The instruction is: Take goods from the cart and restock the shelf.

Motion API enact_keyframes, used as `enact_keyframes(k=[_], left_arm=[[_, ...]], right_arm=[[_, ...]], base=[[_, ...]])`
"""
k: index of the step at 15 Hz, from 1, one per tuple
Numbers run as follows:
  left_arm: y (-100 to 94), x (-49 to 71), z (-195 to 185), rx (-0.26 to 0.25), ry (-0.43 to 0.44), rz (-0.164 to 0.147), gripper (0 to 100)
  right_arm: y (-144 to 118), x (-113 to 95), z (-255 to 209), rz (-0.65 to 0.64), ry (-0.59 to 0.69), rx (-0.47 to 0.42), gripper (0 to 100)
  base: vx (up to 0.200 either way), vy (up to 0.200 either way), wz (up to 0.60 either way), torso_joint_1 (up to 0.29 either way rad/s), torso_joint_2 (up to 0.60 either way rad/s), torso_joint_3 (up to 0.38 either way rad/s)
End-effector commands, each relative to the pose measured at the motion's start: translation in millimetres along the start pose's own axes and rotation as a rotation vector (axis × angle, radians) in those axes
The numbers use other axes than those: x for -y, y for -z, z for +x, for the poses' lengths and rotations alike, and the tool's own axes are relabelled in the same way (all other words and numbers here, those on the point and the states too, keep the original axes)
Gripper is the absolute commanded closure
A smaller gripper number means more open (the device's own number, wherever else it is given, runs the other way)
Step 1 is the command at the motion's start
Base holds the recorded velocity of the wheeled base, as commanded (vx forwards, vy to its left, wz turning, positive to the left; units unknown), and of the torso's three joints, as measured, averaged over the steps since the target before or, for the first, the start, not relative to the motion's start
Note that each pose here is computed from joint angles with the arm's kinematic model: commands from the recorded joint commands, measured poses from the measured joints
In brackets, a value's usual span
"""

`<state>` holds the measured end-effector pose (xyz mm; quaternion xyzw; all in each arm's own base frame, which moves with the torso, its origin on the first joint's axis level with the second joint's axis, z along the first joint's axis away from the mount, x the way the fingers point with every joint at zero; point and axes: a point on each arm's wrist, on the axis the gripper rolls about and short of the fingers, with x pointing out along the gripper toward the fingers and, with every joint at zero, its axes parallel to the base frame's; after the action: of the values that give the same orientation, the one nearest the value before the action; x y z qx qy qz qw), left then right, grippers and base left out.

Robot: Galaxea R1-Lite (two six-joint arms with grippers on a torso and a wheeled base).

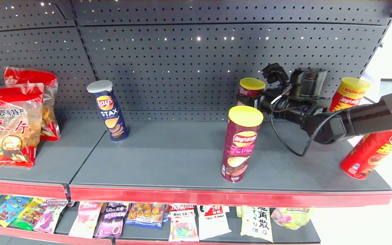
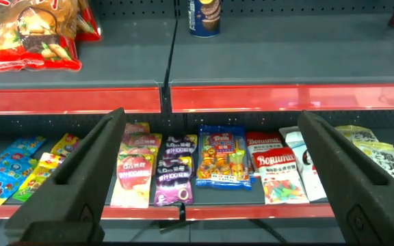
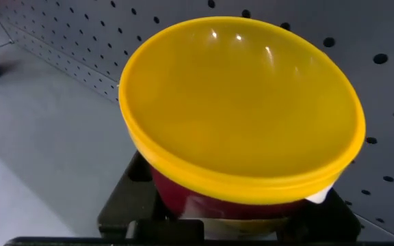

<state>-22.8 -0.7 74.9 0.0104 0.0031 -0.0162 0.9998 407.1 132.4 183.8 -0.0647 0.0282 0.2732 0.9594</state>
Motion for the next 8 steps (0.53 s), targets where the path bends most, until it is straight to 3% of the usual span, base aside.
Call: enact_keyframes(k=[1, 8], left_arm=[[0.0, 0.0, 0.0, 0.0, 0.0, 0.001, 0], [0.0, 0.0, 0.0, 0.0, 0.0, 0.001, 0]], right_arm=[[-0.8, -0.3, 0.6, 0.001, -0.038, 0.004, 100], [1.0, -6.5, 5.5, -0.004, -0.015, -0.007, 100]], base=[[0.0, 0.0, 0.0, 0.0, 0.0, 0.0], [0.0, 0.0, 0.0, 0.0, 0.0, 0.0]])
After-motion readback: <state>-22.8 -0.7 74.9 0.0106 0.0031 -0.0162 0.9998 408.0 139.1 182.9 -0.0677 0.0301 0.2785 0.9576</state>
